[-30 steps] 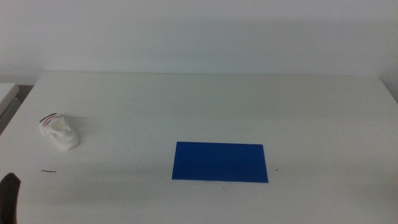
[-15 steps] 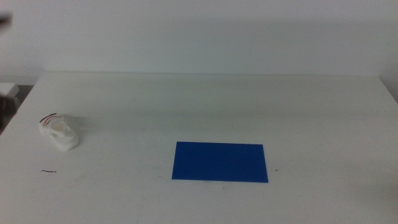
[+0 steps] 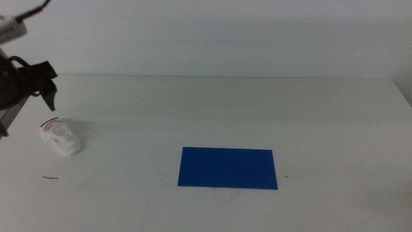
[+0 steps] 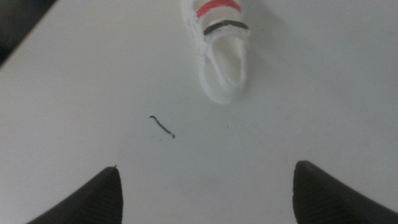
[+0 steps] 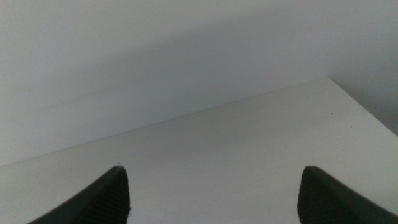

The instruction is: Use one arm to grab the shoe from the table and place it on the mat.

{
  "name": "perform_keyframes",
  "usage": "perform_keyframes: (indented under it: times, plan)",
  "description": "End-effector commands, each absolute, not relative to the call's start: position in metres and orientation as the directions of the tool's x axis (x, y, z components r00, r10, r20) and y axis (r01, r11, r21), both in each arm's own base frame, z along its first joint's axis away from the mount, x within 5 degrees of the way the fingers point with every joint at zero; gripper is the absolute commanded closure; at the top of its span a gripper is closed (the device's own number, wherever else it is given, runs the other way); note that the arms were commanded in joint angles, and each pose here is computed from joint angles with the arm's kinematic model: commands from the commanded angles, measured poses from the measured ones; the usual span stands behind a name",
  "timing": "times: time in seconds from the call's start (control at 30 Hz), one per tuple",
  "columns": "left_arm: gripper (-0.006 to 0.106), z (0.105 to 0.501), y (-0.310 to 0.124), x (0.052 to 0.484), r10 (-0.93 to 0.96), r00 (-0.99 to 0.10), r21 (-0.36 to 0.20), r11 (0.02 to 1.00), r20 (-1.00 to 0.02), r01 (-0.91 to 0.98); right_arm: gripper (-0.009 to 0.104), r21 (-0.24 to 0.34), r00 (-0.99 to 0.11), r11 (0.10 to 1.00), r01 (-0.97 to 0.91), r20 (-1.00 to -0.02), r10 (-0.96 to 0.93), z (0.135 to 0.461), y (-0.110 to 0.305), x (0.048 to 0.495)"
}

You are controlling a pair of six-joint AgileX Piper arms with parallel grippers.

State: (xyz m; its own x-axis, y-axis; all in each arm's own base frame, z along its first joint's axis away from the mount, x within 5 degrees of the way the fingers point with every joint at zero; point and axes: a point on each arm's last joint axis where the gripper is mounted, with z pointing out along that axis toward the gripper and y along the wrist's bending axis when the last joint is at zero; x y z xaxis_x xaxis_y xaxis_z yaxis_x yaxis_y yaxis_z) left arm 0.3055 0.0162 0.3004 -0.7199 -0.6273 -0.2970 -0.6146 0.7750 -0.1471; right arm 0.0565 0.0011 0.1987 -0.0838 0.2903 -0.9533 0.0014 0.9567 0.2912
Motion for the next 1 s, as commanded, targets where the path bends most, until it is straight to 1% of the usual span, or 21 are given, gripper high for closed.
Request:
perform_keyframes:
  times: [0.0, 0.03, 0.1, 0.2, 0.4, 0.53, 0.63, 0.67, 0.73, 0.77, 0.8, 0.83, 0.87, 0.9, 0.93, 0.97]
  plan:
    - [0.007, 0.285, 0.024, 0.327, -0.661, -0.708, -0.167, 0.749, -0.25, -0.641, 0.016, 0.284, -0.074, 0.959, -0.003, -0.956, 0.283, 0.199, 0.001, 0.056]
    - [0.007, 0.28, 0.028, 0.334, -0.667, -0.706, -0.183, 0.745, -0.24, -0.642, 0.016, 0.284, -0.074, 0.959, -0.003, -0.956, 0.283, 0.199, 0.001, 0.056]
    - [0.007, 0.265, 0.036, 0.351, -0.663, -0.714, -0.193, 0.749, -0.228, -0.634, 0.016, 0.284, -0.074, 0.959, -0.003, -0.956, 0.283, 0.199, 0.001, 0.056]
    - [0.007, 0.242, 0.045, 0.371, -0.691, -0.702, -0.185, 0.723, -0.173, -0.666, 0.016, 0.284, -0.074, 0.959, -0.003, -0.956, 0.283, 0.199, 0.001, 0.056]
    - [0.007, 0.202, 0.052, 0.405, -0.68, -0.722, -0.149, 0.733, -0.126, -0.664, 0.016, 0.284, -0.074, 0.959, -0.003, -0.956, 0.283, 0.199, 0.001, 0.056]
    - [0.007, 0.175, 0.053, 0.417, -0.679, -0.728, -0.129, 0.734, -0.1, -0.667, 0.016, 0.284, -0.074, 0.959, -0.003, -0.956, 0.283, 0.199, 0.001, 0.056]
    - [0.01, 0.163, 0.054, 0.422, -0.677, -0.729, -0.128, 0.736, -0.1, -0.665, 0.016, 0.284, -0.074, 0.959, -0.003, -0.956, 0.283, 0.199, 0.001, 0.056]
    - [0.013, 0.163, 0.054, 0.423, -0.677, -0.728, -0.132, 0.735, -0.106, -0.665, 0.016, 0.284, -0.074, 0.959, -0.003, -0.956, 0.283, 0.199, 0.001, 0.056]
    - [0.024, 0.161, 0.055, 0.423, -0.672, -0.731, -0.122, 0.74, -0.117, -0.661, 0.016, 0.284, -0.074, 0.959, -0.003, -0.956, 0.283, 0.199, 0.001, 0.056]
    - [0.032, 0.162, 0.056, 0.423, -0.672, -0.731, -0.123, 0.741, -0.121, -0.66, 0.016, 0.284, -0.074, 0.959, -0.003, -0.956, 0.283, 0.199, 0.001, 0.056]
    - [0.046, 0.165, 0.056, 0.423, -0.671, -0.73, -0.128, 0.741, -0.128, -0.659, 0.016, 0.284, -0.074, 0.959, -0.003, -0.956, 0.283, 0.199, 0.001, 0.056]
    - [0.055, 0.168, 0.055, 0.422, -0.676, -0.726, -0.134, 0.737, -0.126, -0.663, 0.016, 0.284, -0.074, 0.959, -0.003, -0.956, 0.283, 0.199, 0.001, 0.056]
    - [0.065, 0.172, 0.051, 0.421, -0.678, -0.726, -0.138, 0.735, -0.117, -0.664, 0.016, 0.284, -0.074, 0.959, -0.003, -0.956, 0.283, 0.199, 0.001, 0.056]
    - [0.074, 0.175, 0.048, 0.42, -0.678, -0.726, -0.141, 0.735, -0.114, -0.664, 0.016, 0.284, -0.074, 0.959, -0.003, -0.956, 0.283, 0.199, 0.001, 0.056]
    - [0.085, 0.183, 0.041, 0.418, -0.678, -0.726, -0.136, 0.735, -0.112, -0.665, 0.016, 0.284, -0.074, 0.959, -0.003, -0.956, 0.283, 0.199, 0.001, 0.056]
    - [0.091, 0.188, 0.036, 0.416, -0.682, -0.723, -0.127, 0.731, -0.11, -0.67, 0.016, 0.284, -0.074, 0.959, -0.003, -0.956, 0.283, 0.199, 0.001, 0.056]
